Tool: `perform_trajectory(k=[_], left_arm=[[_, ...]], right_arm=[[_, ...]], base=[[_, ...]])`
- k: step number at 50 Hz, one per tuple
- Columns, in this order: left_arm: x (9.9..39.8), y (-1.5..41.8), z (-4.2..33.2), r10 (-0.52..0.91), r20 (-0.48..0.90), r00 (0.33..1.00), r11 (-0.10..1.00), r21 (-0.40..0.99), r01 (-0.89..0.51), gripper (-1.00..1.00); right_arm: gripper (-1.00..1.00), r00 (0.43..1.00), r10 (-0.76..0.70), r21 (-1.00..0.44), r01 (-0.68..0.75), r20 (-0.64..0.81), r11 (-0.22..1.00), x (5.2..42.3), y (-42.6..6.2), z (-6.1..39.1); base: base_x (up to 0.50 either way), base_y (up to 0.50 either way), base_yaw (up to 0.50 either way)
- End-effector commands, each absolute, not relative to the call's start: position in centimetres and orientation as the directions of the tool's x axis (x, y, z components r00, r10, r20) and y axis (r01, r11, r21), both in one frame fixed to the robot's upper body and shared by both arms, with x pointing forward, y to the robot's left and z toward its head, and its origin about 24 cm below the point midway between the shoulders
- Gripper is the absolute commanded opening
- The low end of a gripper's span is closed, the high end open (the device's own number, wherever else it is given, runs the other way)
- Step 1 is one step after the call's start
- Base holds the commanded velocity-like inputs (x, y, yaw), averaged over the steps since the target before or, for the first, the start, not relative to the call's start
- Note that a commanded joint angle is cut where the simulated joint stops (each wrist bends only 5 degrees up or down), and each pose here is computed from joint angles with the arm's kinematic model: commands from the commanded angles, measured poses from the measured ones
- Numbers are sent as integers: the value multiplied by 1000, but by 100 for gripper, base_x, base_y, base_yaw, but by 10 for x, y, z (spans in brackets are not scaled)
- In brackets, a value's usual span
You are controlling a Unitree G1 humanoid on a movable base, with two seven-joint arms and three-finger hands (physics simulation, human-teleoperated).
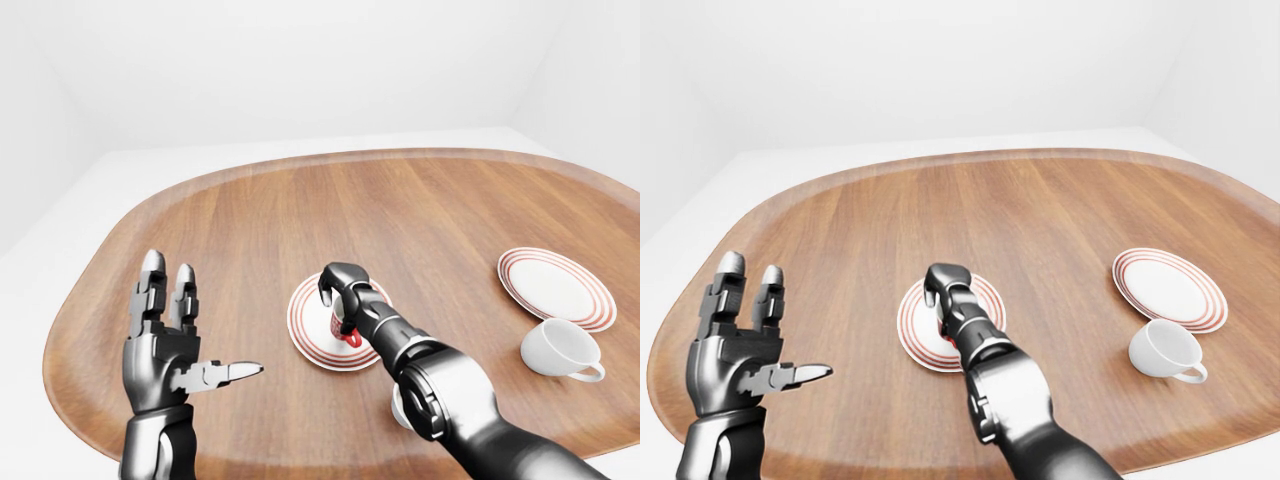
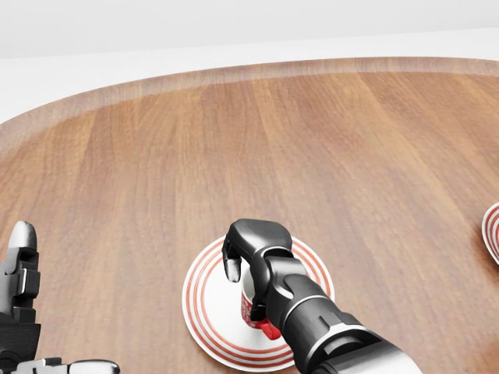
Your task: Put the red mug on the left plate.
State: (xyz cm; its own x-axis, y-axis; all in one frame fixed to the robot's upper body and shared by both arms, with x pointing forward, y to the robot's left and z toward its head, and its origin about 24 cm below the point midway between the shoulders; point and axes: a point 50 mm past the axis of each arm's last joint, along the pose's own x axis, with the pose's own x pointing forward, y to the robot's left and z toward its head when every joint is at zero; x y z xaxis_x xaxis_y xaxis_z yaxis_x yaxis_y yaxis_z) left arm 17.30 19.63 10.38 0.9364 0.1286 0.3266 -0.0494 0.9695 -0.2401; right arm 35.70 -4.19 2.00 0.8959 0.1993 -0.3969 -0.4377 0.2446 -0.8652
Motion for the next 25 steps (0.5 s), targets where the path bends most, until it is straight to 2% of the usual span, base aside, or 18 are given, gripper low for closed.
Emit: perform_trajectory(k=[1,13,25], left_arm=[[174,197,104,131,327,936,969,-241,-52,100],[174,198,104,132,327,936,969,-241,-53,100],[174,198,103,133,324,937,969,-241,-54,100]], right_arm=[[-100,916,179,-893,-394,-360,217,359,-42,23],[-100,931,171,-911,-356,-324,209,360,-43,25],[-100,921,171,-899,-381,-349,217,358,-44,22]], base=[[0,0,0],[0,0,0],[0,0,0]])
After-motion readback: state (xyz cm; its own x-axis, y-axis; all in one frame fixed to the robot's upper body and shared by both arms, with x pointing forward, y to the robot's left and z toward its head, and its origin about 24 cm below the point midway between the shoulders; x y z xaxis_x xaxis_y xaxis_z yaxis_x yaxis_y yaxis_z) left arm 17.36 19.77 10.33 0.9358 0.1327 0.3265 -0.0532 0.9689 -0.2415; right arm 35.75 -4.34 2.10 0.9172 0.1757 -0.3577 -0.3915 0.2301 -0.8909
